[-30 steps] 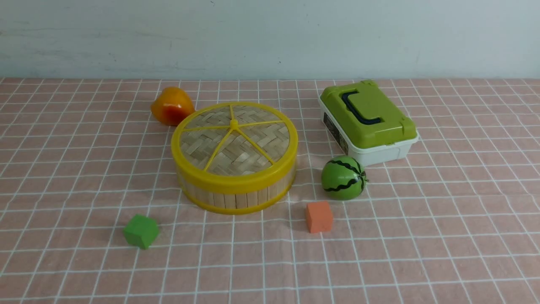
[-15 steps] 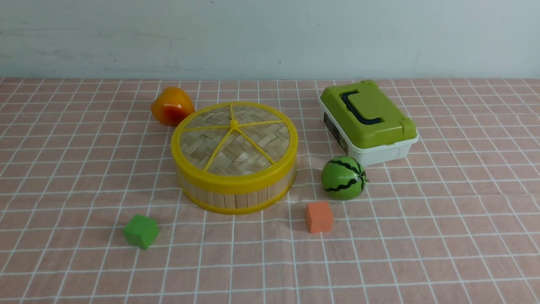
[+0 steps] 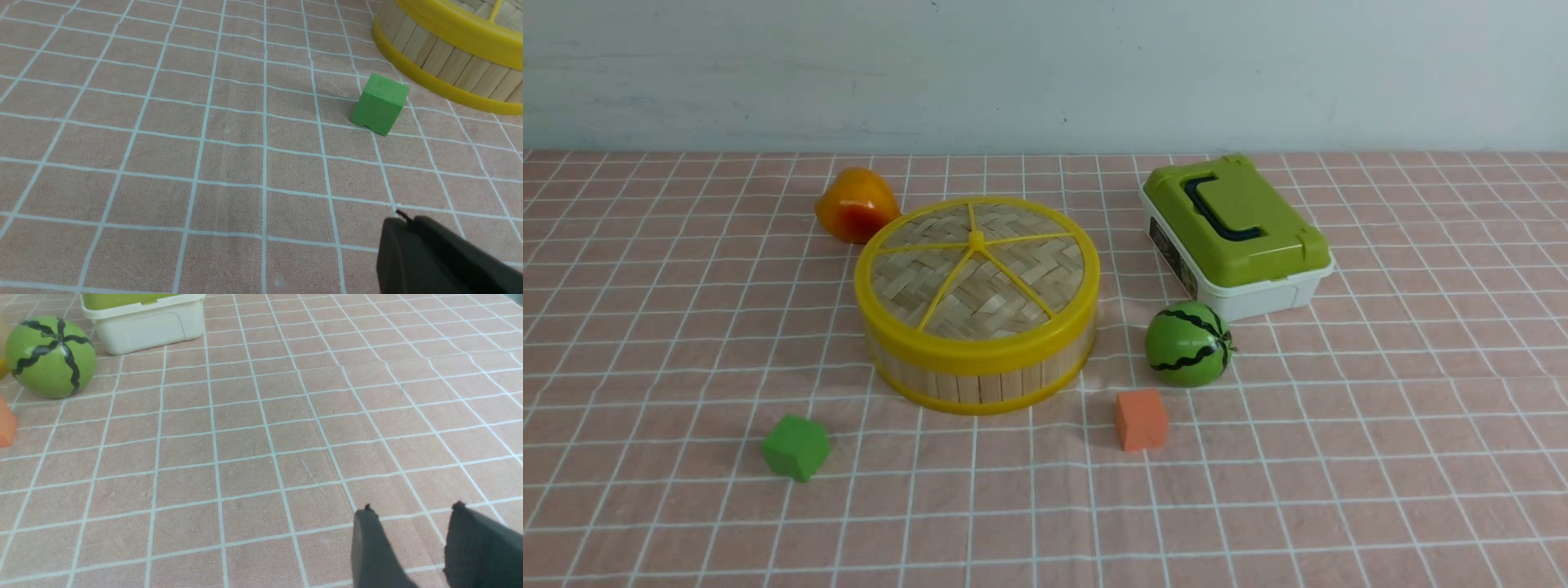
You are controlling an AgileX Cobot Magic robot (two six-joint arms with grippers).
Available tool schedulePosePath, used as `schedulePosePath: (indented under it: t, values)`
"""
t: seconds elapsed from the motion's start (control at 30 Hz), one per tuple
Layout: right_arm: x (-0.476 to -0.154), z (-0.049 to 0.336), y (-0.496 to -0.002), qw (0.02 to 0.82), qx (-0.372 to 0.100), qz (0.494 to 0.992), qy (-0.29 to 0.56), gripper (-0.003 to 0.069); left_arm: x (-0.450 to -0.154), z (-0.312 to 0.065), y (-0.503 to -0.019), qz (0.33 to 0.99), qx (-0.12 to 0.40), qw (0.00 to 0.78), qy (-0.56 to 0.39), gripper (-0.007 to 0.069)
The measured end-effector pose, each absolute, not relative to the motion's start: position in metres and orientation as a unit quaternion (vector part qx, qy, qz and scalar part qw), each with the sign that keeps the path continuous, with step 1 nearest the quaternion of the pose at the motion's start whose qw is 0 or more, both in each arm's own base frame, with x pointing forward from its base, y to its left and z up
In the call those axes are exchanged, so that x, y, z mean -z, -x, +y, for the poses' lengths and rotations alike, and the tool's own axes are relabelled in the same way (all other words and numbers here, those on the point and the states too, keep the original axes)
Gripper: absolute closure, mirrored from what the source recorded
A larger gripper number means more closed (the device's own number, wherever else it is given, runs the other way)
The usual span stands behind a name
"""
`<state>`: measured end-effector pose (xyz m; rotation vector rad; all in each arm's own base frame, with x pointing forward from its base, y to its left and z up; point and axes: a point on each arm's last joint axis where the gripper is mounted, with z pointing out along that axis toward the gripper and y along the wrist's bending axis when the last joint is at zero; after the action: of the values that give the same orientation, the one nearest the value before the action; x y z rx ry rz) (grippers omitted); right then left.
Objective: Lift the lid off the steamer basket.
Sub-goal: Use the left arm to lift the lid of the steamer
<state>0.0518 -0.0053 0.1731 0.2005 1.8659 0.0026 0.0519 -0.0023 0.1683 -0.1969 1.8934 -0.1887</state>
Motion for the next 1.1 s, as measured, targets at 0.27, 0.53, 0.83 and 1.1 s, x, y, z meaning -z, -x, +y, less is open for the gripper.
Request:
schedulePosePath:
  t: [0.27, 0.53, 0.83, 1.1]
  values:
    - [-0.173, -0.005, -0.052, 0.591, -0.001, 0.802, -0.086, 0.0418, -0.168, -0.002, -0.052, 0.809, 0.081, 0.576, 0.084, 0.0624]
    - [-0.173, -0.005, -0.052, 0.591, -0.001, 0.802, -0.086, 0.0418, -0.168, -0.002, -0.052, 0.809, 0.08, 0.576, 0.084, 0.0624]
    - [-0.173, -0.005, -0.052, 0.591, -0.001, 0.802, -0.086, 0.0418, -0.174, -0.002, -0.054, 0.788, 0.083, 0.604, 0.082, 0.062]
    - [-0.173, -0.005, -0.052, 0.591, -0.001, 0.802, -0.086, 0.0418, -0.213, -0.001, -0.055, 0.639, 0.098, 0.759, 0.072, 0.0611]
